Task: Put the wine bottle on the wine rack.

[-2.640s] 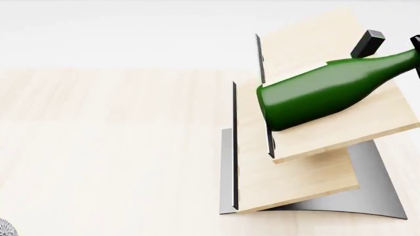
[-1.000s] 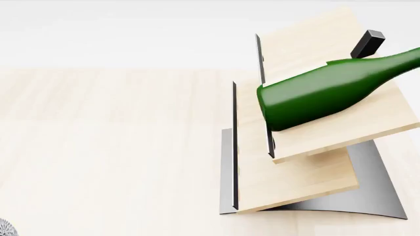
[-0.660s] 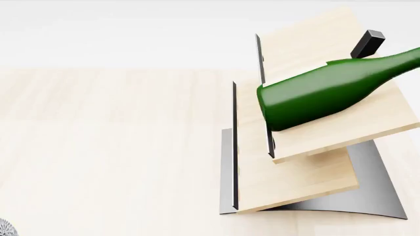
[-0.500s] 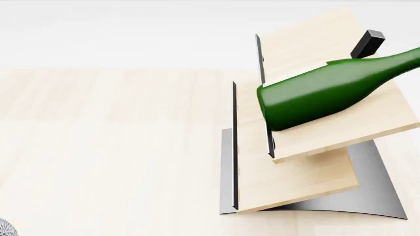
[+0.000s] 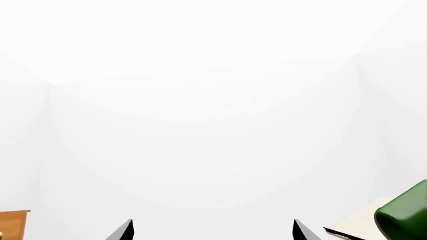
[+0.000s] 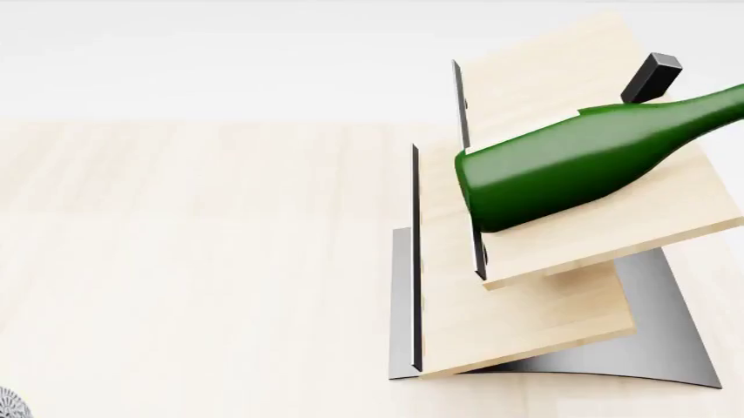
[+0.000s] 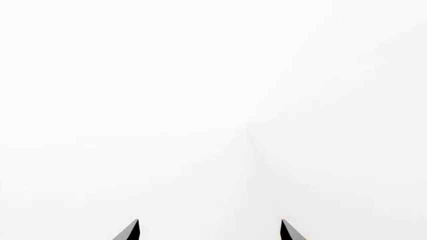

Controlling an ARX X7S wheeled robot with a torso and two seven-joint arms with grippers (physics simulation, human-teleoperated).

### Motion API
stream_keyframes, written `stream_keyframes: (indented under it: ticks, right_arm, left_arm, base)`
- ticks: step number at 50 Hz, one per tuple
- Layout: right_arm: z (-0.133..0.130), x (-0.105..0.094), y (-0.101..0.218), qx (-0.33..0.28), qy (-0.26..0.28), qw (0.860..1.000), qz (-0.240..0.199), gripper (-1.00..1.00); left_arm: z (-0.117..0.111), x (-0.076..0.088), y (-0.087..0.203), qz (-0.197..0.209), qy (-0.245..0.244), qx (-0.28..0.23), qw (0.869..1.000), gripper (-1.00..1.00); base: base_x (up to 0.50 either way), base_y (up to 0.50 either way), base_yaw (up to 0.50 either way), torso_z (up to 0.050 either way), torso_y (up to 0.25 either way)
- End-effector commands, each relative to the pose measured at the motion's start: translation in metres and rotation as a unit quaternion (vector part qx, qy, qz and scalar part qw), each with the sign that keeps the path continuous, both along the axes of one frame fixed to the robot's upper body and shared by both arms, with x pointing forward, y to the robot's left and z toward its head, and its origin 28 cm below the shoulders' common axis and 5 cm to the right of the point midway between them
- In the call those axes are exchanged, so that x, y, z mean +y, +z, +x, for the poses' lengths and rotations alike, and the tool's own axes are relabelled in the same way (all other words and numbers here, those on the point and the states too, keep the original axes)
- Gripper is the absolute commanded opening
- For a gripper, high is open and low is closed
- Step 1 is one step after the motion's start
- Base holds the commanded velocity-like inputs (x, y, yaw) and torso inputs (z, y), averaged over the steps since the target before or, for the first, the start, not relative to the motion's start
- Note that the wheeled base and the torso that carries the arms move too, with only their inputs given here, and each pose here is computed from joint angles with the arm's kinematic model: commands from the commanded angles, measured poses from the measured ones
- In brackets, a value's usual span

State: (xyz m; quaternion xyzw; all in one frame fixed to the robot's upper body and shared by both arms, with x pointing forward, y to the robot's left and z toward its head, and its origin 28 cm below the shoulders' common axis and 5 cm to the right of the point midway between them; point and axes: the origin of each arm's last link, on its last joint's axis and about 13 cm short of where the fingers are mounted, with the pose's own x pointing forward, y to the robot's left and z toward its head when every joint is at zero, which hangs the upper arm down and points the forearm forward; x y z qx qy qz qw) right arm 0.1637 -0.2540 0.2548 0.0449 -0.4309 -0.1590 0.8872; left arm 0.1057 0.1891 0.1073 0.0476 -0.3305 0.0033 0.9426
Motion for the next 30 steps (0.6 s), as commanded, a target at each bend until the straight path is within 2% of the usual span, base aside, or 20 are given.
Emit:
stream_keyframes:
  ticks: [1, 3, 5, 12, 13, 16, 18, 20, 26, 27, 30]
  right_arm:
    - [-0.036, 0.01, 0.012, -0.08, 0.024, 0.996, -0.016, 1.0]
    - [-0.043, 0.011, 0.015, -0.089, 0.032, 0.995, -0.013, 1.0]
    - [-0.056, 0.011, 0.02, -0.108, 0.088, 0.99, 0.007, 1.0]
    - [-0.088, 0.008, 0.026, -0.185, 0.099, 0.978, 0.016, 1.0]
    - [-0.097, 0.008, 0.027, -0.219, 0.104, 0.97, 0.018, 1.0]
    - [-0.107, 0.006, 0.027, -0.263, 0.107, 0.958, 0.029, 1.0]
    - [-0.115, 0.002, 0.025, -0.3, 0.115, 0.946, 0.048, 1.0]
    - [-0.125, -0.004, 0.022, -0.345, 0.13, 0.927, 0.072, 1.0]
    - [-0.141, -0.011, 0.014, -0.406, 0.167, 0.893, 0.097, 1.0]
    - [-0.146, -0.012, 0.013, -0.421, 0.175, 0.883, 0.109, 1.0]
    - [-0.152, -0.015, 0.011, -0.438, 0.185, 0.87, 0.128, 1.0]
  left_arm:
    - [0.0, 0.0, -0.001, 0.0, -0.001, 0.001, 1.0, 1.0]
    - [0.0, 0.0, -0.001, 0.0, -0.001, 0.001, 1.0, 1.0]
    - [0.0, -0.001, -0.001, 0.001, -0.001, 0.001, 1.0, 1.0]
    - [0.0, -0.001, -0.002, 0.0, -0.002, 0.001, 1.0, 1.0]
    - [0.0, -0.001, -0.002, 0.0, -0.002, 0.002, 1.0, 1.0]
    - [0.0, -0.001, -0.002, 0.0, -0.002, 0.001, 1.0, 1.0]
    - [-0.001, -0.001, -0.002, 0.0, -0.002, 0.001, 1.0, 1.0]
    - [0.0, 0.0, -0.002, -0.001, -0.002, 0.001, 1.0, 1.0]
    - [-0.001, -0.001, -0.002, 0.0, -0.002, 0.001, 1.0, 1.0]
    - [-0.001, -0.001, -0.002, 0.0, -0.003, 0.001, 1.0, 1.0]
    - [-0.001, -0.001, -0.002, -0.001, -0.003, 0.001, 1.0, 1.0]
  base:
    - [0.0, 0.0, 0.0, 0.0, 0.0]
    - [0.0, 0.0, 0.0, 0.0, 0.0]
    - [0.0, 0.0, 0.0, 0.0, 0.0]
    - [0.0, 0.0, 0.0, 0.0, 0.0]
    - [0.0, 0.0, 0.0, 0.0, 0.0]
    - [0.0, 0.0, 0.0, 0.0, 0.0]
    - [0.0, 0.0, 0.0, 0.0, 0.0]
    - [0.0, 0.0, 0.0, 0.0, 0.0]
    - [0.0, 0.0, 0.0, 0.0, 0.0]
    - [0.0, 0.0, 0.0, 0.0, 0.0]
    - [0.0, 0.0, 0.0, 0.0, 0.0]
